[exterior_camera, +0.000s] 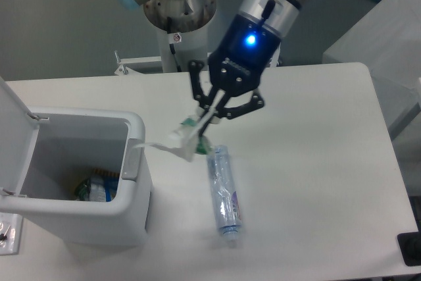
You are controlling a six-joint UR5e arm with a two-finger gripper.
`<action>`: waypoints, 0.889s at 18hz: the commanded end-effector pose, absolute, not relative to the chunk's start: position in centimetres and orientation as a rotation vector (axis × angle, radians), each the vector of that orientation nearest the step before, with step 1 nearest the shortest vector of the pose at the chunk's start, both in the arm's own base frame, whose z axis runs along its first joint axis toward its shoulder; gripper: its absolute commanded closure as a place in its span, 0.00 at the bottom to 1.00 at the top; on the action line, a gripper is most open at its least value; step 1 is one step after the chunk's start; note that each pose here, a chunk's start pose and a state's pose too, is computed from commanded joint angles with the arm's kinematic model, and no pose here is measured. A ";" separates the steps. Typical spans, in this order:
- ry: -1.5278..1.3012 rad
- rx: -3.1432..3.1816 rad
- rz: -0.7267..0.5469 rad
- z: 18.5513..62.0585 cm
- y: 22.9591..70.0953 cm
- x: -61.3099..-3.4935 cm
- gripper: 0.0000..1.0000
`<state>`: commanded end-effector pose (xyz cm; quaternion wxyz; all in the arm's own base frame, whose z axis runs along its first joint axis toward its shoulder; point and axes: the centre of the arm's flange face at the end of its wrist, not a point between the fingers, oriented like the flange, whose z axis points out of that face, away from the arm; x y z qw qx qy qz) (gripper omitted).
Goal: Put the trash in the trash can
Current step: 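Carry the wrapper over the white trash bin opening, then open the gripper to drop the wrapper into the bin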
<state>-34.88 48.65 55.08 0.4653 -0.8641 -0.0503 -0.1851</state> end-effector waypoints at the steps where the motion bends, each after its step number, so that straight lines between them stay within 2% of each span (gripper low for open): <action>1: -0.134 -2.122 -0.475 55.2 49.1 -34.3 0.95; 7: -0.106 -2.126 -0.534 55.1 51.7 -30.4 0.89; 10: -0.047 -2.128 -0.525 54.0 53.5 -28.8 0.77; 12: -0.034 -2.133 -0.534 53.2 53.9 -28.2 0.42; 13: -0.030 -2.136 -0.534 52.8 53.8 -27.9 0.30; 14: -0.023 -2.134 -0.531 52.5 53.7 -27.8 0.24; 16: -0.013 -2.126 -0.514 52.6 53.6 -27.7 0.00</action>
